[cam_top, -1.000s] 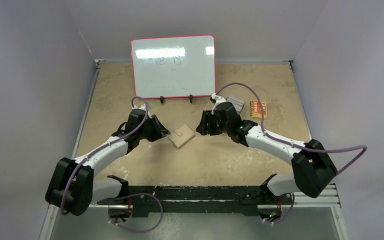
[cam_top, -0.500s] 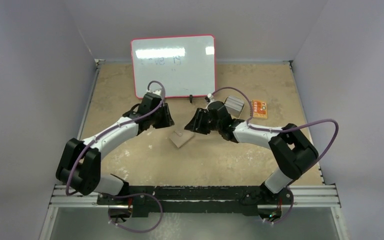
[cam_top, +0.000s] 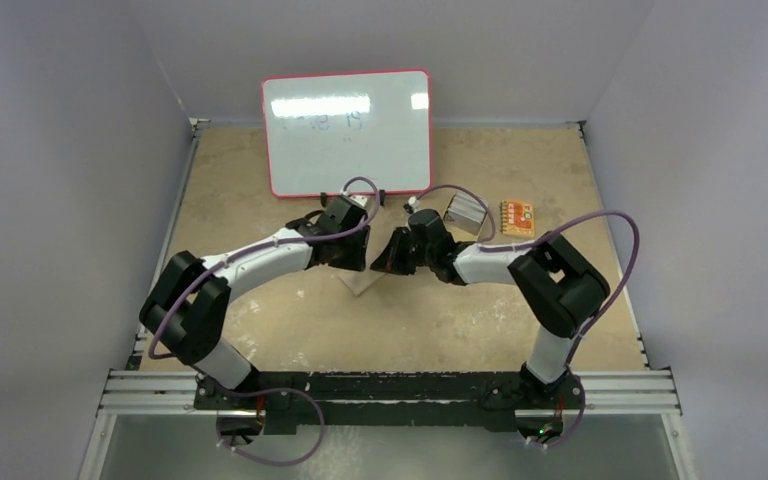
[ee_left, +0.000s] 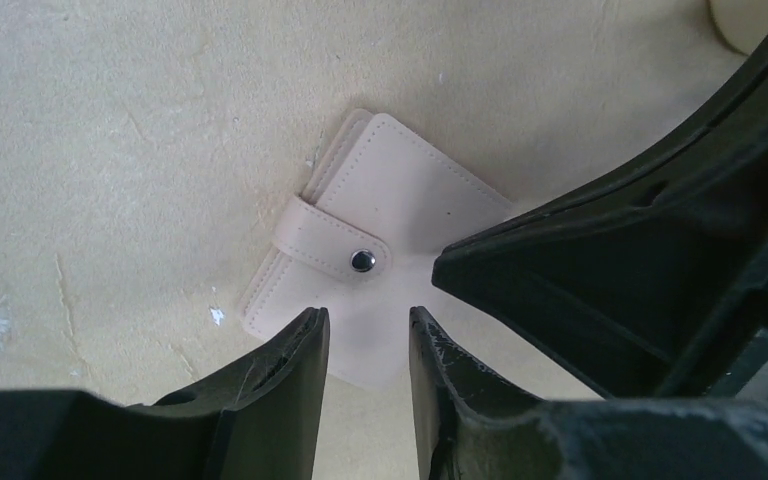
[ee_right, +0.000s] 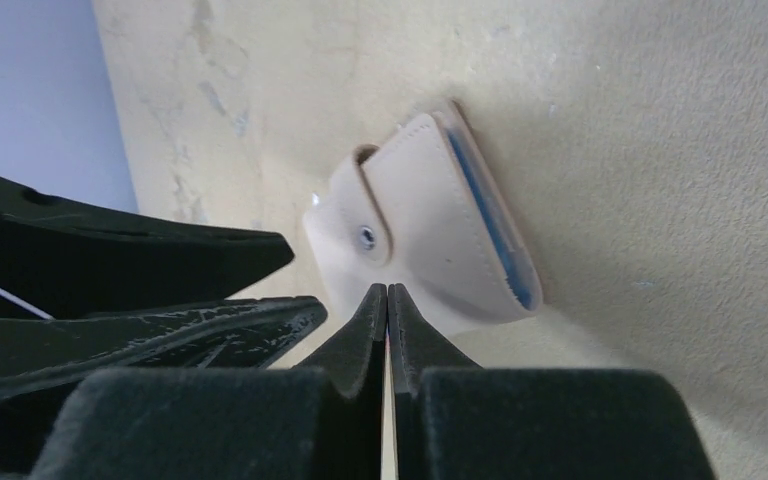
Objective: Put the credit cards into the card holder
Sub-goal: Open the card holder at the center of the board.
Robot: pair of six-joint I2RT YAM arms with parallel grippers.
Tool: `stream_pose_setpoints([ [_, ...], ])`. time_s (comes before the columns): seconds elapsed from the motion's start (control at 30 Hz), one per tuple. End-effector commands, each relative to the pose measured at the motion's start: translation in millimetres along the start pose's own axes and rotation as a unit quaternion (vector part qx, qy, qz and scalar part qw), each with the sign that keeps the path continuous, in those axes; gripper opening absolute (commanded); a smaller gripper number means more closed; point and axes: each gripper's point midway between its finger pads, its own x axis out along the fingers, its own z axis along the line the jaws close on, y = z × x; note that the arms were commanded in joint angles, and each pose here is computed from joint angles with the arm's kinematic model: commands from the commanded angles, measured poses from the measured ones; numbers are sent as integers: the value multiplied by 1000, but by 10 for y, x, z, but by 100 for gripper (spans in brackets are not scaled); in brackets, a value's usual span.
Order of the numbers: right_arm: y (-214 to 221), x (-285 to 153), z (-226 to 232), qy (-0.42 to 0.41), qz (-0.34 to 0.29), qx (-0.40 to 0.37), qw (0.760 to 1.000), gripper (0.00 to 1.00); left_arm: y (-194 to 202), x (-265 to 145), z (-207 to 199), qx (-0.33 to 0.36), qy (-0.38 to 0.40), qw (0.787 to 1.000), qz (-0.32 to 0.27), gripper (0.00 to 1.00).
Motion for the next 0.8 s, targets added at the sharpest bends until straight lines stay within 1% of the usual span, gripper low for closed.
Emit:
stream_pose_setpoints([
  [0.0,-14,53,107,-22,9,-23,999,0,-169,22,-19,32,-19,999,-22,35],
  [0.37,50,93,-71,-2,13,-26,1000,0,-90,284,-31,59,-37,998,-1,37],
  [0.53,68,87,-88,-2,14,-26,1000,0,-13,399,86,72,-75,994,12,38],
  [0.7,44,64,-83,-1,6,-33,999,0,34,427,188,96,-126,987,14,38],
  [0.77,47,62,-102,2,6,-35,999,0,29,409,220,102,-143,984,11,34],
])
